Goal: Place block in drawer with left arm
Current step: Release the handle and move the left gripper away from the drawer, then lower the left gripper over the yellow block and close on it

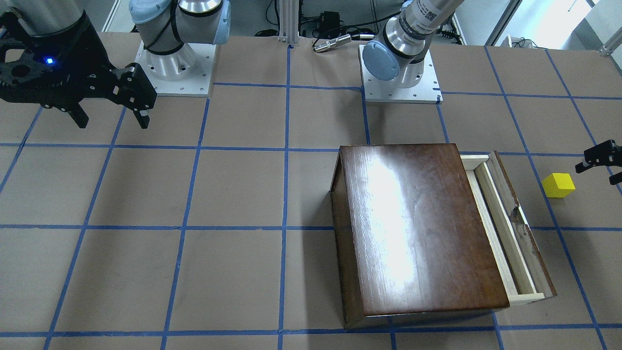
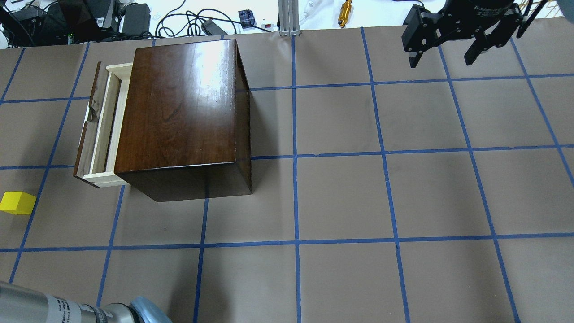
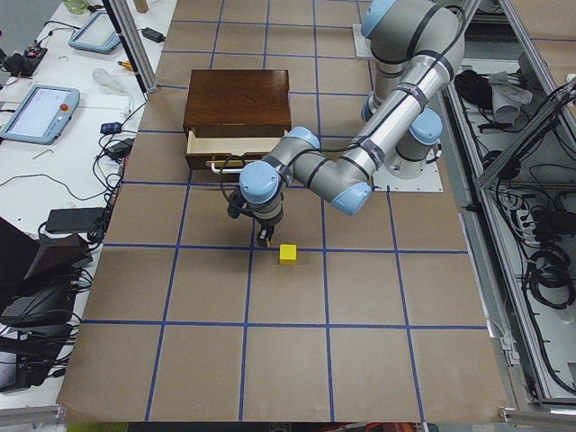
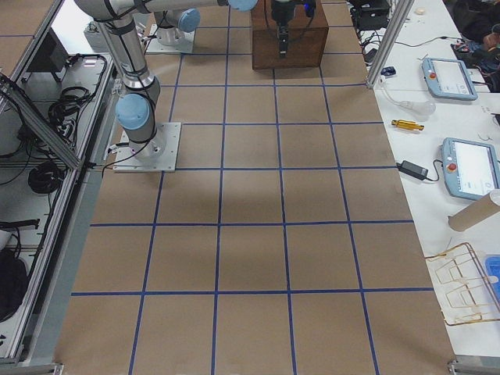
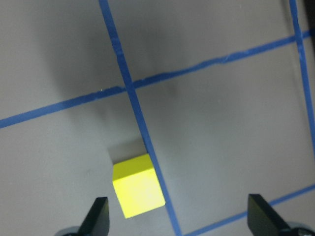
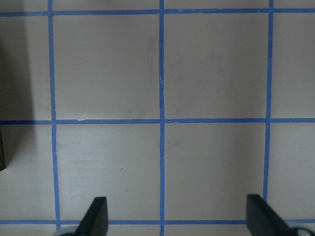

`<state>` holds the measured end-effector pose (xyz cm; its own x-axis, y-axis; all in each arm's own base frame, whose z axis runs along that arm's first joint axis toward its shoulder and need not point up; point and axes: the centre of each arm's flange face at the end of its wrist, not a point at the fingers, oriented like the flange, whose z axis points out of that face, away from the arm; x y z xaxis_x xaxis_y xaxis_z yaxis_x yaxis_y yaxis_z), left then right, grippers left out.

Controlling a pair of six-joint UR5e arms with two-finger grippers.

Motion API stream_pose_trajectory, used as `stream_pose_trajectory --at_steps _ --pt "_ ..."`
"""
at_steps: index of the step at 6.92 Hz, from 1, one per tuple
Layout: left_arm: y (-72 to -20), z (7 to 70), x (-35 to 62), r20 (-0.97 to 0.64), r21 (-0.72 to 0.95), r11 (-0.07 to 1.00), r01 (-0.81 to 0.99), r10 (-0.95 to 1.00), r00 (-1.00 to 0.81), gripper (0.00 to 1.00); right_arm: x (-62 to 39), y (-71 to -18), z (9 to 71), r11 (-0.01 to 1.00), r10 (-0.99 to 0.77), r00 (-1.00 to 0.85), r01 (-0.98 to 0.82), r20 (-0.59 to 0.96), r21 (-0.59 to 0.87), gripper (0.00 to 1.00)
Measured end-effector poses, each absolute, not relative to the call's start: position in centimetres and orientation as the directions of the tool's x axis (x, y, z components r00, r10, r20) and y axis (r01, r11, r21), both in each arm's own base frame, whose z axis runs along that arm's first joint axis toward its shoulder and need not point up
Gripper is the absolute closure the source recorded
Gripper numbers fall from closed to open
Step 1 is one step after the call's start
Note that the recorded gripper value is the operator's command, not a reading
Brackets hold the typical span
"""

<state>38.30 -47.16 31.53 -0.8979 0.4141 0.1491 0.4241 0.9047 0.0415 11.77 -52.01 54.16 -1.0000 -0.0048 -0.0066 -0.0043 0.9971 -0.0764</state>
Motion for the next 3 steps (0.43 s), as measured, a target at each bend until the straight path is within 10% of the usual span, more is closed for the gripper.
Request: stream_pose_trajectory --at_steps 3 --pt "-45.0 27.7 37.7 0.037 0.103 0.719 0.687 0.687 -0.725 0.0 11.8 -52.0 54.2 0.997 -0.005 -1.0 -0.004 -0.008 -0.077 0.0"
